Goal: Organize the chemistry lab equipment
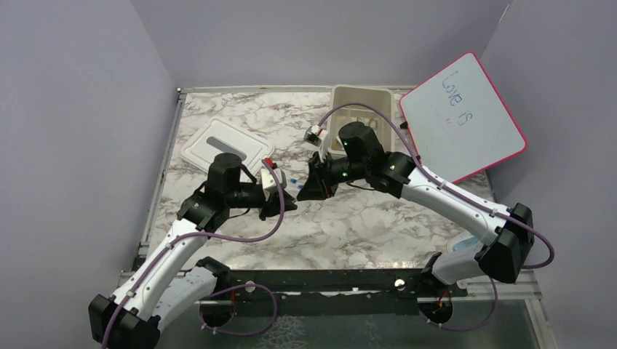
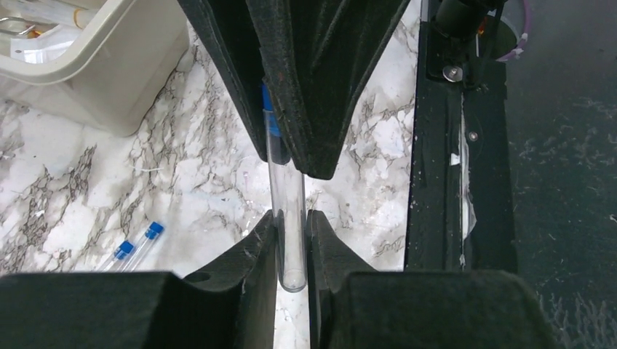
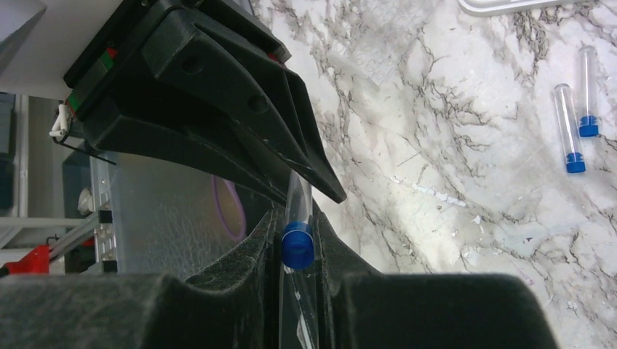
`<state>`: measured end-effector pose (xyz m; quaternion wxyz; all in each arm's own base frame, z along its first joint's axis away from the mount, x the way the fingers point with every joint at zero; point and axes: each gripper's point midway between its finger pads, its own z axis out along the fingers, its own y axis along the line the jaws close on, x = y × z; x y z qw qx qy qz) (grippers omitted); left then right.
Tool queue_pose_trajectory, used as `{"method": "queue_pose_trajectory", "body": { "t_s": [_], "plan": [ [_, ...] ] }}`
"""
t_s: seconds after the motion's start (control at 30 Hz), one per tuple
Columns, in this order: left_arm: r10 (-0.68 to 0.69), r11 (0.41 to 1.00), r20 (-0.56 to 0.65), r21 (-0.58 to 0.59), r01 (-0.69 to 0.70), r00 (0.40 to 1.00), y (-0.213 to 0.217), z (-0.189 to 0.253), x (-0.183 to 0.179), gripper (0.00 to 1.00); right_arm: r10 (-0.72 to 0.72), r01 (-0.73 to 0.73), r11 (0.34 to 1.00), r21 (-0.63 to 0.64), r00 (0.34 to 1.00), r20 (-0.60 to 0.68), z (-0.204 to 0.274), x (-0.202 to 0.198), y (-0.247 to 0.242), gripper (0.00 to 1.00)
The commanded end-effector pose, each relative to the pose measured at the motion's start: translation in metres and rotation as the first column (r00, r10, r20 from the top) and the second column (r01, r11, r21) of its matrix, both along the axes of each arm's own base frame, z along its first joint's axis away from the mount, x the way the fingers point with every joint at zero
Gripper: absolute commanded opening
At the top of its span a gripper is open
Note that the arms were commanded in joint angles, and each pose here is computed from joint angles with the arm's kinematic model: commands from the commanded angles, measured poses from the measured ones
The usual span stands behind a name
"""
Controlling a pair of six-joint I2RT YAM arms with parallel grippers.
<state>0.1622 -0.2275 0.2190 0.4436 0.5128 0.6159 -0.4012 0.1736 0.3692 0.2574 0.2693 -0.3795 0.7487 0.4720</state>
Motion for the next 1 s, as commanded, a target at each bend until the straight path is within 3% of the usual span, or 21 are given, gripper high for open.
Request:
{"method": "queue_pose_trajectory", "body": {
  "t_s": [0.0,0.03,0.13,0.3,0.4,0.53,0.63,0.77,0.97],
  "plan": [
    [-0.036,0.999,0.059,-0.024,0.037,0.998,-0.003,0.018,-0.004,0.08,0.049,-0.049,0.999,0.013,0.999,-0.002,0.006,-0.004,0.004,0.17],
    [-0.033,0.999,0.061,-0.024,0.035,0.998,-0.002,0.018,-0.004,0.0,0.049,-0.049,0.999,0.013,0.999,-0.002,0.006,-0.004,0.004,0.17],
    [-0.023,0.999,0.062,-0.025,0.025,0.998,-0.002,0.018,-0.004,0.0,0.037,-0.037,0.999,0.015,0.999,-0.01,0.006,-0.002,0.005,0.19],
    [0.02,0.999,0.064,-0.036,-0.018,0.998,-0.001,0.021,0.0,0.0,-0.086,0.086,0.99,0.111,0.996,-0.005,0.02,0.009,0.006,0.5],
    [0.108,0.993,0.054,-0.058,-0.104,0.993,0.001,0.025,0.012,0.0,-0.207,0.206,0.957,0.203,0.978,-0.016,0.028,0.023,0.004,0.56],
    [0.203,0.976,0.031,-0.085,-0.2,0.979,0.006,0.025,0.022,0.0,-0.392,0.399,0.868,0.297,0.916,-0.085,0.036,0.048,-0.002,0.56],
    [0.252,0.964,0.012,-0.092,-0.249,0.968,0.009,0.023,0.026,0.0,-0.423,0.431,0.823,0.369,0.9,-0.107,0.046,0.053,-0.003,0.56],
    [0.28,0.956,-0.011,-0.09,-0.279,0.96,0.01,0.019,0.029,0.0,-0.416,0.427,0.814,0.393,0.902,-0.119,0.049,0.054,0.001,0.55],
    [0.3,0.95,-0.021,-0.083,-0.3,0.954,0.011,0.014,0.032,0.0,-0.433,0.446,0.793,0.415,0.892,-0.131,0.051,0.056,-0.002,0.41]
  ]
}}
